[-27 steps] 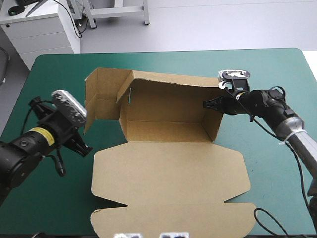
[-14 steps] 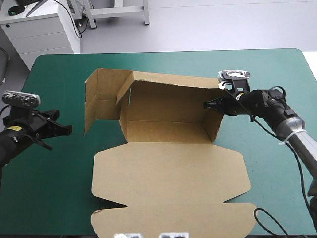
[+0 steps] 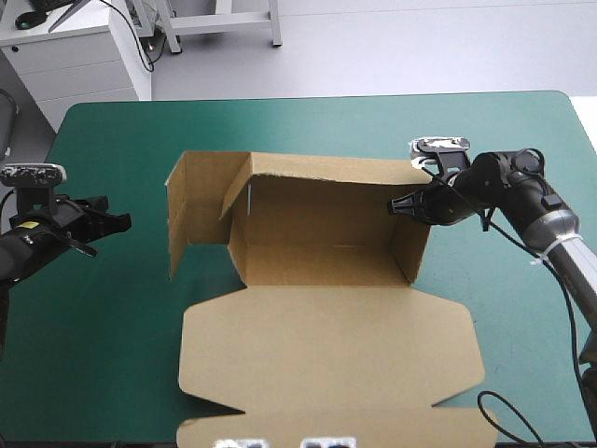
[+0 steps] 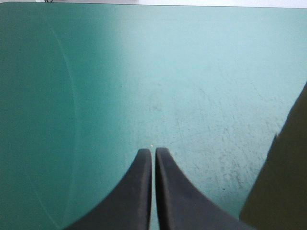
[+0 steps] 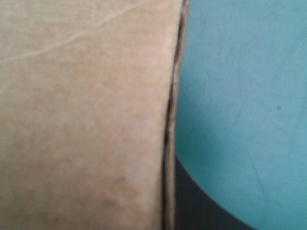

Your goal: Fold the box

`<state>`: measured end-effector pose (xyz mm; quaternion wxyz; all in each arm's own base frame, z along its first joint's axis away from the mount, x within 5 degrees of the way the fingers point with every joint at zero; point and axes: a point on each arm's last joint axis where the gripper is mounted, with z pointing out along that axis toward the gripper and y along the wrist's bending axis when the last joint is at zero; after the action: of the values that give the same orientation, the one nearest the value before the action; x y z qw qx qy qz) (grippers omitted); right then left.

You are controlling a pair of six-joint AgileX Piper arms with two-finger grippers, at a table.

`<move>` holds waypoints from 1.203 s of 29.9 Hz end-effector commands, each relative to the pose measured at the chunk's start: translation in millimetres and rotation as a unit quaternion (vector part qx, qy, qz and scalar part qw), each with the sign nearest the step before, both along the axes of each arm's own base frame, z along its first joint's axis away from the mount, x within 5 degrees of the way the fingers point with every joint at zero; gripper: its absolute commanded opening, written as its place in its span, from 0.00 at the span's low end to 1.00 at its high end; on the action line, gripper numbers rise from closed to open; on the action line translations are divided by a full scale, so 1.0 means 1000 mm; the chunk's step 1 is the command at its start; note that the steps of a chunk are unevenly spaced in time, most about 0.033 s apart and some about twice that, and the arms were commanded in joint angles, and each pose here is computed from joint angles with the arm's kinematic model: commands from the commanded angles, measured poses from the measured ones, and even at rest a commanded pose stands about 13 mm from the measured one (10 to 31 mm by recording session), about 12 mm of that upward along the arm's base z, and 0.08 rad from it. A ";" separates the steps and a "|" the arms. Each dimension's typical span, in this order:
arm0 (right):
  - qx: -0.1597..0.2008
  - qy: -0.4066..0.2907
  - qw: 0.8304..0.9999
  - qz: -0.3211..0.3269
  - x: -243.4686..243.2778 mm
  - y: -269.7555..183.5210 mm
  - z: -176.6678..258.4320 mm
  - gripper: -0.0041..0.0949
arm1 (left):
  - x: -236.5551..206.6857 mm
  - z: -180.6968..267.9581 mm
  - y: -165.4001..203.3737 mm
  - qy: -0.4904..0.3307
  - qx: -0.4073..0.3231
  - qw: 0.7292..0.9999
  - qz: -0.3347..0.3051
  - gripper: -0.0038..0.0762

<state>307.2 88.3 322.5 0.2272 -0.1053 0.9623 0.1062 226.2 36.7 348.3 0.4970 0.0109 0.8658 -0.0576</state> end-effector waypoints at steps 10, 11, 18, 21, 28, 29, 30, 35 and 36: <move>-0.064 0.020 0.998 -0.008 -0.033 -0.021 0.047 0.03 | 0.001 0.016 0.002 -0.045 -0.004 0.999 0.021 0.07; -0.068 0.022 0.997 -0.002 -0.031 -0.020 0.045 0.03 | 0.001 0.015 0.003 -0.045 -0.005 0.999 0.021 0.07; -0.067 -0.011 0.998 0.006 0.001 -0.013 0.024 0.03 | 0.004 0.016 0.004 -0.051 -0.010 0.998 0.029 0.06; -0.056 -0.028 0.998 0.005 0.013 -0.009 0.018 0.03 | 0.004 0.016 0.004 -0.052 -0.011 0.998 0.029 0.06; -0.059 -0.034 0.998 0.016 0.042 -0.002 0.009 0.03 | 0.004 0.016 0.004 -0.051 -0.013 0.998 0.028 0.06; -0.058 -0.036 0.997 0.018 0.045 -0.001 0.010 0.03 | 0.004 0.016 0.003 -0.051 -0.014 0.998 0.028 0.06; -0.051 -0.037 0.998 0.015 0.050 0.001 0.010 0.04 | 0.004 0.015 0.003 -0.048 -0.015 0.998 0.027 0.06; -0.014 -0.040 0.999 0.011 0.072 0.012 0.009 0.19 | 0.004 0.013 0.002 -0.037 -0.019 0.999 0.017 0.06; -0.011 -0.041 0.999 0.011 0.076 0.013 0.009 0.24 | 0.004 0.013 0.002 -0.037 -0.019 0.999 0.017 0.06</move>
<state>377.2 97.4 306.8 0.2164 -0.1234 0.9659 0.0707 230.7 38.0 346.3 0.4993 -0.0002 0.8640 -0.0642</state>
